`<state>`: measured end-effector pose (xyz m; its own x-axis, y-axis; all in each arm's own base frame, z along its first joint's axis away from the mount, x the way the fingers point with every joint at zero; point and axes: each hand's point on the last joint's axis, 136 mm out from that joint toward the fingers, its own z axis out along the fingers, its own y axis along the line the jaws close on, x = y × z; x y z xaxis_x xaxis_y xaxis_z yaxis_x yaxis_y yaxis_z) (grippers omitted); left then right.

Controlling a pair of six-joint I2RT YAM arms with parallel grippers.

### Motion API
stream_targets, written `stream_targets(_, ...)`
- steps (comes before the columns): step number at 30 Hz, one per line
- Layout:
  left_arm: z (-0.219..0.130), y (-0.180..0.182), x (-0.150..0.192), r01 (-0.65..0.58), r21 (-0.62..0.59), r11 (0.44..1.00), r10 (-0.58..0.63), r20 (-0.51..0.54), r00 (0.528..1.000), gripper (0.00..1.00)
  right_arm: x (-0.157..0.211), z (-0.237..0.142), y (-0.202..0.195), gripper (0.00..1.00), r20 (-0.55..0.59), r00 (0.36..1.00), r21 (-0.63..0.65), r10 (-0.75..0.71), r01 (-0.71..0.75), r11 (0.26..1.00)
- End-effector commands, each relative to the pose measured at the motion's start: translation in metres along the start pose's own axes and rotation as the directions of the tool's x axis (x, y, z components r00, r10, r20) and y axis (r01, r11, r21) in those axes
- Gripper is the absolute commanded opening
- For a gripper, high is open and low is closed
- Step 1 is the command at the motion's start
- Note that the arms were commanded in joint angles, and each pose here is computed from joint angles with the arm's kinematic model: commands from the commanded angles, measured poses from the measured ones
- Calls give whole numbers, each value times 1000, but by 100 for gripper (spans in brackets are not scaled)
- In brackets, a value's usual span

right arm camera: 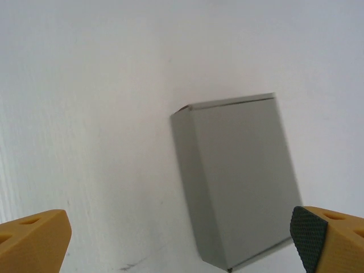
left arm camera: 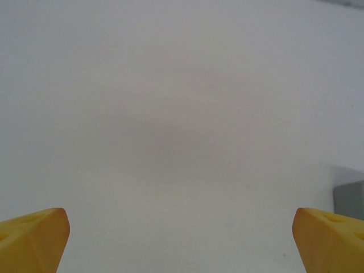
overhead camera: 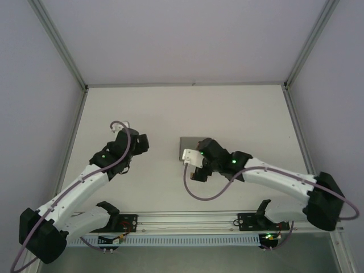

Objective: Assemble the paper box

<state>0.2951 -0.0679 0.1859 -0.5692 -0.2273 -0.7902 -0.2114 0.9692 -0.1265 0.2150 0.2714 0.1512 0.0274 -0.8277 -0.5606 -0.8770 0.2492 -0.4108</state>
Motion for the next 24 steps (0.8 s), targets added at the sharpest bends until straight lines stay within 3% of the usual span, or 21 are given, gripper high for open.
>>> stream_targets(1, 3, 5, -30, 45, 45, 998, -51, 124, 991, 100, -16, -30, -54, 100, 170, 939, 115, 299, -320, 940)
stream_targets(4, 17, 21, -45, 23, 16, 1000, -26, 206, 978, 100, 10, -57, -118, 100, 324, 776, 193, 541, -614, 765)
stream_targets(6, 29, 38, -54, 33, -21, 999, -26, 275, 961, 100, 52, -73, -162, 100, 432, 648, 317, 628, -761, 567)
stream_targets(8, 40, 50, -58, 53, -13, 999, -46, 319, 947, 100, 98, -83, -186, 100, 501, 544, 384, 673, -836, 391)
stream_targets(9, 46, 52, -57, 42, 16, 999, -45, 322, 946, 100, 115, -81, -190, 100, 513, 524, 383, 680, -849, 365)
stream_targets(14, 74, 61, -41, -7, 63, 998, -14, 317, 948, 100, 168, -49, -183, 100, 516, 541, 419, 665, -836, 354)
stream_targets(17, 90, 65, -30, 6, 97, 995, -38, 326, 945, 100, 176, -35, -181, 100, 527, 577, 428, 624, -814, 392)
stream_targets(20, 107, 68, -13, -4, 102, 995, -27, 301, 953, 100, 181, -28, -185, 100, 564, 548, 399, 617, -836, 377)
stream_targets(24, 127, 72, -6, -3, 97, 995, -25, 290, 957, 100, 191, -15, -186, 100, 567, 568, 411, 596, -823, 393)
